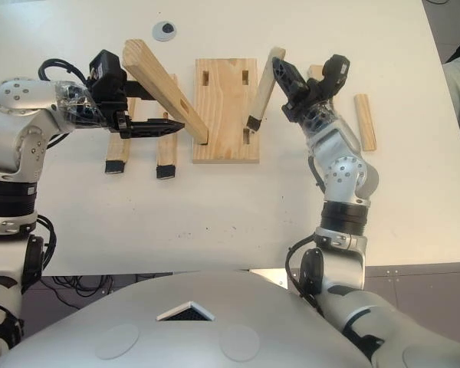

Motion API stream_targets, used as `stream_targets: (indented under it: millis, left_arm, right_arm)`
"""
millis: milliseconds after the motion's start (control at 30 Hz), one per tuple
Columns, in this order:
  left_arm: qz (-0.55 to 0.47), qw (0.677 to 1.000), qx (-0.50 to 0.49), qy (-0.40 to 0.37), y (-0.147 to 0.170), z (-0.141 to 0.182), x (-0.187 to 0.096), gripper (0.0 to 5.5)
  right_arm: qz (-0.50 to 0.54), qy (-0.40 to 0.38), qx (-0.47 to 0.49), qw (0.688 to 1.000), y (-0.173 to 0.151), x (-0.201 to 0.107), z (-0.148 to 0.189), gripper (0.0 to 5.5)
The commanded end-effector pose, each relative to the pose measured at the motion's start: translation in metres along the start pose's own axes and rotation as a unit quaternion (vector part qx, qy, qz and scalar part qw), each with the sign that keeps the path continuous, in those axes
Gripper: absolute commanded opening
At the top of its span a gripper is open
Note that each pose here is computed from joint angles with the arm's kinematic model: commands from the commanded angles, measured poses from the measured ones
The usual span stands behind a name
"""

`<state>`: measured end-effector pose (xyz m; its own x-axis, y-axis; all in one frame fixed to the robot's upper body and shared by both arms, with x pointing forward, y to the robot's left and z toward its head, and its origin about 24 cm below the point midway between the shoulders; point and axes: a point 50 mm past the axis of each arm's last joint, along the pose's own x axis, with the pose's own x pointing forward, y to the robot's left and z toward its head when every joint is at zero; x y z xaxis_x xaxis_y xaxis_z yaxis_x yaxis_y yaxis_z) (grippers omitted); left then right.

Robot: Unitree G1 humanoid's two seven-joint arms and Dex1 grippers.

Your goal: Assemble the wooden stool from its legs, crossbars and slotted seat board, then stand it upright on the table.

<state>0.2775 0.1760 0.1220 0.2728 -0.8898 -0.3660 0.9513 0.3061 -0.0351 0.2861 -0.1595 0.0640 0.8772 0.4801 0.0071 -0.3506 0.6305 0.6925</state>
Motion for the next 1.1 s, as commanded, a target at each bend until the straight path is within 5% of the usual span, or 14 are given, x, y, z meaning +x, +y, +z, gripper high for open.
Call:
stream_targets:
  millis: [33,400,567,867,1100]
  left_arm:
    - [0.025,1.0,0.011,0.003,0.004,0.001,-0.009,3.31]
    - [0.039,0.999,-0.004,-0.012,0.007,-0.002,-0.006,3.31]
    - [0.043,0.999,-0.007,-0.012,0.008,-0.006,-0.005,3.31]
    - [0.051,0.999,-0.01,-0.015,0.007,-0.008,-0.006,3.31]
    - [0.05,0.999,-0.011,-0.018,0.007,-0.01,-0.002,3.31]
  right_arm:
    - [-0.051,0.002,0.042,0.998,-0.008,-0.01,-0.014,0.4]
    - [-0.125,0.025,0.181,0.975,-0.02,-0.03,-0.055,0.4]
    - [-0.107,-0.017,0.298,0.948,-0.022,-0.031,-0.04,0.4]
    - [-0.014,-0.043,0.244,0.969,0.001,-0.011,0.006,0.4]
    - [-0.03,0.076,0.22,0.972,0.003,-0.009,-0.042,0.4]
